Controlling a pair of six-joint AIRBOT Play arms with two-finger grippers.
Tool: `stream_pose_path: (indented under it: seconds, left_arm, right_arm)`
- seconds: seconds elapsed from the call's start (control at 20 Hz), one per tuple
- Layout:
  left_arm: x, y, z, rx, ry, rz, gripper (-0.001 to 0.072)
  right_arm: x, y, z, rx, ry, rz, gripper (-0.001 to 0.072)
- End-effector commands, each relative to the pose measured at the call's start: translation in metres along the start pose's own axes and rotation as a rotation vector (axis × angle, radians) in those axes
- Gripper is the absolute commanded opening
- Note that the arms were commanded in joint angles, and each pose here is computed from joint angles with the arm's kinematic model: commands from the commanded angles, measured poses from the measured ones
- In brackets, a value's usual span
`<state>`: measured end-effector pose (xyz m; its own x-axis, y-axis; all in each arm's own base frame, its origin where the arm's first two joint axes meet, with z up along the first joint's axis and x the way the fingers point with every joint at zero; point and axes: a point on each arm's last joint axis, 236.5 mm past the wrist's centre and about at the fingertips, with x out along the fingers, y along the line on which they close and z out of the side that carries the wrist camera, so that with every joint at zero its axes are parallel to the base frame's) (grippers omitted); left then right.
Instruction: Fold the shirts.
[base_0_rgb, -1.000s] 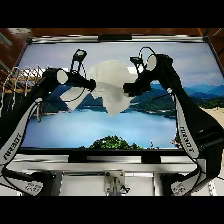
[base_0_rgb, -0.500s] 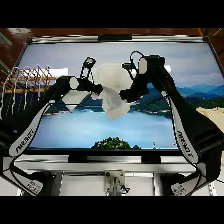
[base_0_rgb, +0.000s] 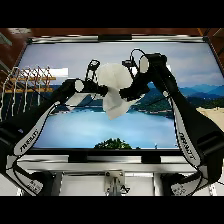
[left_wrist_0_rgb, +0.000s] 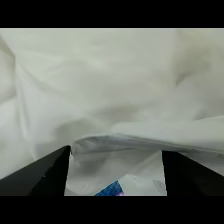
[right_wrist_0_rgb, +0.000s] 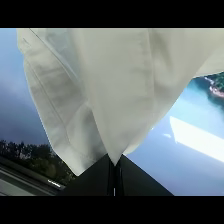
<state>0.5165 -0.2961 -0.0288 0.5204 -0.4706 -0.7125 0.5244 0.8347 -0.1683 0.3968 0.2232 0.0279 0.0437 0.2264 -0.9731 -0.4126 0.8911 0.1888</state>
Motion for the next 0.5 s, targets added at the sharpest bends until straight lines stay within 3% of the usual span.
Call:
stream_pose_path:
  seconds: [0.0,0.2,0.45]
  left_arm:
    - [0.001,0.001,0.002,-0.032,-0.011,-0.006,0.0563]
    - [-0.002,0.018,0.003,-0.06,-0.015,0.011,0.0054]
    - [-0.022,0.035,0.018,0.002,-0.047,0.034,0.0049]
  right_arm:
    - [-0.001,0.0,0.003,0.0,-0.012,-0.001,0.0091]
    - [-0.001,-0.002,0.003,0.0,-0.012,-0.011,0.0091]
    - [-0.001,-0.006,0.003,0.012,-0.012,-0.023,0.0092]
